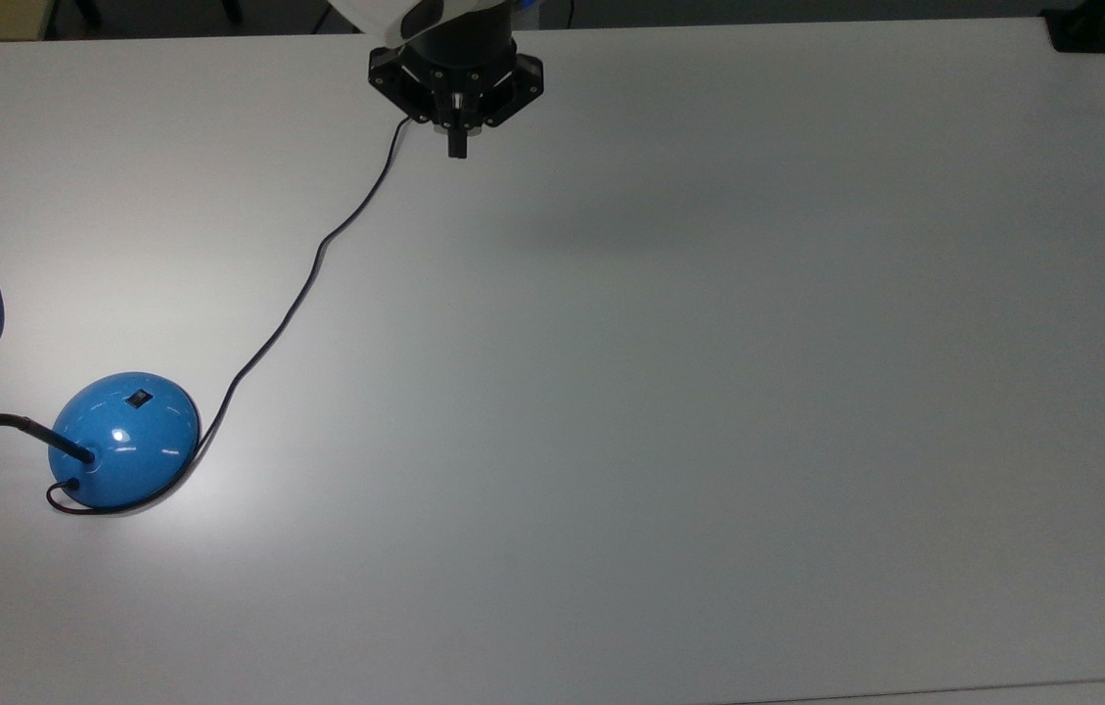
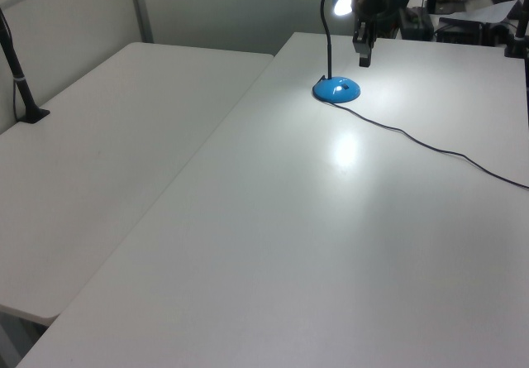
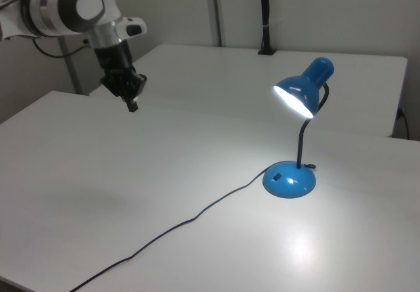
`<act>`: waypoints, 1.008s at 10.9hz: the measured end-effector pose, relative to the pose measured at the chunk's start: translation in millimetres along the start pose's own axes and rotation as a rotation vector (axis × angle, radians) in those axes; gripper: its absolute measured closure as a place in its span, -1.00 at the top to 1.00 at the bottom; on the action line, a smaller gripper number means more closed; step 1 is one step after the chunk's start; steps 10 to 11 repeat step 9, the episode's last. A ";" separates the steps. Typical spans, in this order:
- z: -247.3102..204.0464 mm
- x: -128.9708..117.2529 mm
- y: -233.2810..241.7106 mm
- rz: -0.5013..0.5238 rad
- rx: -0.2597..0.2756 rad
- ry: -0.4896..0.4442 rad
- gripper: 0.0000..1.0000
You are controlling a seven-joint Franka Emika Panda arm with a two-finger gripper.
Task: Turn on the lamp
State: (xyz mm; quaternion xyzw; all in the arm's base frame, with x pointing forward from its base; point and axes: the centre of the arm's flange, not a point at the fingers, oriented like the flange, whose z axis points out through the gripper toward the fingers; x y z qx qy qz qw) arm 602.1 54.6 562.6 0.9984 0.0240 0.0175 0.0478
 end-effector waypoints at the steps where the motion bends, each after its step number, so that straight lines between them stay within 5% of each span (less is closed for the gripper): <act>1: -10.2 -6.6 -12.2 -0.024 -0.003 -0.006 -0.89; 7: -36.2 -32.6 -31.8 -0.058 -0.023 -0.051 0.81; 8: -35.9 -33.2 -28.2 -0.051 -0.024 -0.057 0.99; 11: -35.5 -33.8 -25.7 -0.047 -0.025 -0.063 1.00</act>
